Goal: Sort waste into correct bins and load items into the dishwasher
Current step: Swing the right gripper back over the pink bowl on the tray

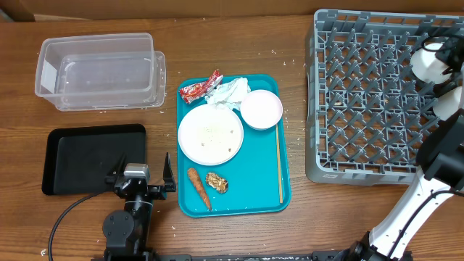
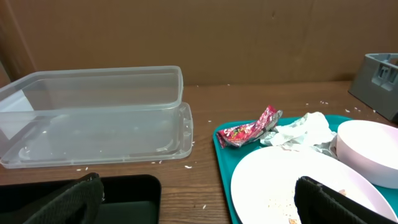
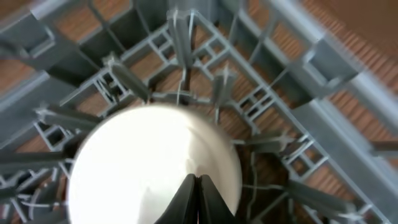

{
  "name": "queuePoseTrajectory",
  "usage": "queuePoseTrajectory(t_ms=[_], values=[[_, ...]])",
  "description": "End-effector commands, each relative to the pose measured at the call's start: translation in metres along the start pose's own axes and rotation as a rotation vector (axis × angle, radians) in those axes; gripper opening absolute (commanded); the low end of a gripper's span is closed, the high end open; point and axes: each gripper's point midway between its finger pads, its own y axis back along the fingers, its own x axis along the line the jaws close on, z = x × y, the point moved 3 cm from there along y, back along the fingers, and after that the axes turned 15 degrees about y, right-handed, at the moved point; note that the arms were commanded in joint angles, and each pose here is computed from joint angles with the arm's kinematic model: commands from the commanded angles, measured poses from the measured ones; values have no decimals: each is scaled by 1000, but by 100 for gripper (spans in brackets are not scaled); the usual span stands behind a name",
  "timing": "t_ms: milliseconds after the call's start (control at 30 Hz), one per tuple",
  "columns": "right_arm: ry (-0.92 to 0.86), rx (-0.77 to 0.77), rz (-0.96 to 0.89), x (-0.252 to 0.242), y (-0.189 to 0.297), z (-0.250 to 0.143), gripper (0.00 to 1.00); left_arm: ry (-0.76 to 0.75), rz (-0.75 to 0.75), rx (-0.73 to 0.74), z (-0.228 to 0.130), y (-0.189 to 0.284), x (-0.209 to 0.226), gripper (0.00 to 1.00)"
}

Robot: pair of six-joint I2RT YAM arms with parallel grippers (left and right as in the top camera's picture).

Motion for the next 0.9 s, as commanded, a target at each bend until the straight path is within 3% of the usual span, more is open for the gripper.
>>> queuePoseTrajectory(t_ms=[0, 133, 233, 300, 333, 467, 667, 767, 867], values=[[-23, -105, -37, -11, 42, 40, 7, -12, 8, -9, 0, 0, 2, 100], [-78, -135, -23, -15, 79, 56, 20, -12, 8, -9, 0, 0, 2, 100], [-161, -169, 6, -16, 117, 67, 47, -12, 8, -9, 0, 0, 2, 100], [-179, -188, 91, -8, 142, 73, 87, -12, 8, -9, 0, 0, 2, 100], [-172, -195, 167, 1, 157, 74, 100, -12, 8, -9, 0, 0, 2, 100], [-125, -149, 579, 50, 219, 62, 100, -12, 8, -9, 0, 0, 2, 100], [86, -25, 943, 117, 261, 21, 100, -12, 8, -9, 0, 0, 2, 100], [293, 37, 991, 154, 274, -12, 100, -12, 8, -9, 0, 0, 2, 100], [494, 114, 893, 192, 276, -46, 100, -12, 8, -9, 0, 0, 2, 100]])
